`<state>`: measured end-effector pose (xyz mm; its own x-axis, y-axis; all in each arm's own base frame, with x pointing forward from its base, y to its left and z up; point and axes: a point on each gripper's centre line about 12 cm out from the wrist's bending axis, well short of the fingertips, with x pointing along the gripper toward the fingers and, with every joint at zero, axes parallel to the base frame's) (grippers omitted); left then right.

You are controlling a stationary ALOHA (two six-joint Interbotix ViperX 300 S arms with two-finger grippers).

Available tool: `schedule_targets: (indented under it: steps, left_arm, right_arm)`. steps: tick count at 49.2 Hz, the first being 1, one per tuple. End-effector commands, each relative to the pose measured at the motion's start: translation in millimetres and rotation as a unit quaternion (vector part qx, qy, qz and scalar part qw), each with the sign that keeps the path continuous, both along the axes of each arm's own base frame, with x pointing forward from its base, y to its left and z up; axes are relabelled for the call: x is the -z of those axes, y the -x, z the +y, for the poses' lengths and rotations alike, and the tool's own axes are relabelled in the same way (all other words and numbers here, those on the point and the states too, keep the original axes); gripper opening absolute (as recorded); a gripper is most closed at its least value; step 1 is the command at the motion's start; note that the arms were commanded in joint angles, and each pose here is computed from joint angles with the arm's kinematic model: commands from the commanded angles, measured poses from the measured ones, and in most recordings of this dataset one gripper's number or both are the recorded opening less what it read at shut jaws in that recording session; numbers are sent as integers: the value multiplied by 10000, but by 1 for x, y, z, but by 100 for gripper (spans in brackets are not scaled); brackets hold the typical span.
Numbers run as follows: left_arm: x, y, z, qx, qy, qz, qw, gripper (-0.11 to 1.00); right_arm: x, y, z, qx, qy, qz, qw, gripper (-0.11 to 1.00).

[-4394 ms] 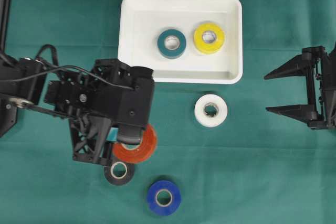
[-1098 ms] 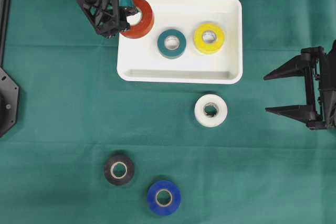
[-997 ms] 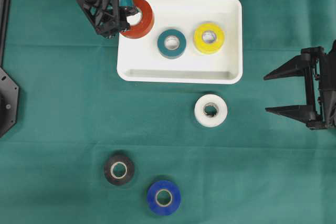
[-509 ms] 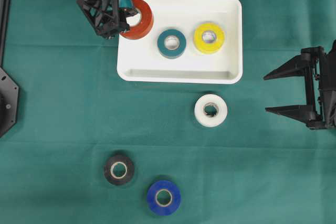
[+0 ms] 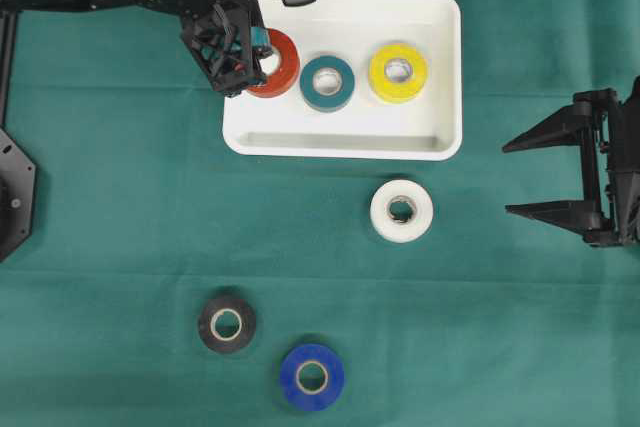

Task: Pick up the tape from a random location and place it into the white case.
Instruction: 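Lower the orange-red roll into the tray and open the left gripper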

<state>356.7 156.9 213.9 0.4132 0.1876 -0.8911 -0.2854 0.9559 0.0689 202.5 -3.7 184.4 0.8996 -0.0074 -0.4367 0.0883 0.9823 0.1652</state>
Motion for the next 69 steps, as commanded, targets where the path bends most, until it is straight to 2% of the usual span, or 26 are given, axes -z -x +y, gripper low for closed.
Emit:
schedule_targets:
  steps: [1,15,31,60,63,69]
  left_arm:
    - [5,-1,9,-110,-46,-148,9998,22]
    - [46,-2,21,-248,-43,-166,9995,22]
    - [71,-5,29,-310,2,-52,9995,22]
    - [73,-7,27,-288,14,-57,9996,23]
    - [74,-7,27,-288,17,-50,9996,34]
    - [73,-7,27,-263,2,-43,9996,72]
  right_arm:
    - [-7,-6,0,0,7,-91,10000,86]
    - [-3,-7,0,-3,2,9,10000,86]
    - [-2,-7,0,-7,8,32,10000,86]
    - [-2,-8,0,-5,1,24,10000,86]
    - [-2,-8,0,-5,1,24,10000,86]
    - [-2,-8,0,-5,1,24,10000,86]
